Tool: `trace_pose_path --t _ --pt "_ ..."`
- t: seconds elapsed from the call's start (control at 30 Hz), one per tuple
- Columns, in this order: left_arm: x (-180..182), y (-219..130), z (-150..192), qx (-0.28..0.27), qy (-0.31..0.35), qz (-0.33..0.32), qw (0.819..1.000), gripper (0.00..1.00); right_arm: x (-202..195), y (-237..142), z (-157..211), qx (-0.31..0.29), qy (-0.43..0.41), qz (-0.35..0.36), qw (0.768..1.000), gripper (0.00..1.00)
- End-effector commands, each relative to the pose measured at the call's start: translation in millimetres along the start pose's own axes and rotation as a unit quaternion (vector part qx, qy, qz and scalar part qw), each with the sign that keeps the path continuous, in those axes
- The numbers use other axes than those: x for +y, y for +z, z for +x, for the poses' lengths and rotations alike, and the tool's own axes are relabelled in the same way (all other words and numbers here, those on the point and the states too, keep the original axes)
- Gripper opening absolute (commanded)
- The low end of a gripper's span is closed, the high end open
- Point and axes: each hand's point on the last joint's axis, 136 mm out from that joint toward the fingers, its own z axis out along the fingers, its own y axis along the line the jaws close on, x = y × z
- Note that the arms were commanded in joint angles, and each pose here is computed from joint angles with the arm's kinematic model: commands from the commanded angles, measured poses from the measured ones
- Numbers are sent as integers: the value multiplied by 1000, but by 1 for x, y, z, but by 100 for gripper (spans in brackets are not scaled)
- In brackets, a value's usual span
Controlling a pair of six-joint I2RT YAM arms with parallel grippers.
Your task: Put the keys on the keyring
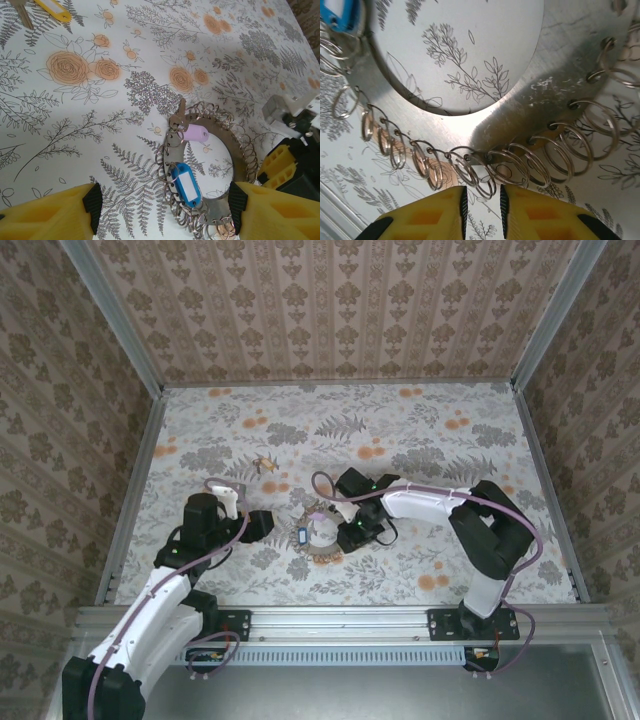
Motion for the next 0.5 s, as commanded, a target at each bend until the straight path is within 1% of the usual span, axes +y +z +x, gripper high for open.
trace_pose_path --t 0.0,0.13,0.2,0.23,0.47 --pt "2 0 6 4 -12 2 1000 70 7 -19 -2 -22 5 -13 1000 27" --pt "2 0 6 3 -13 2 1000 70 11 -25 -5 -30 6 -19 999 26" --pt "2 1 6 3 -13 2 1000 70 15 -22 -5 -25 8 -30 999 20" --pt "2 1 6 3 -12 2 1000 70 17 -19 -4 -20 8 -37 999 19" --pt "2 0 7 4 -14 2 1000 70 20 -2 -3 2 3 -38 999 22"
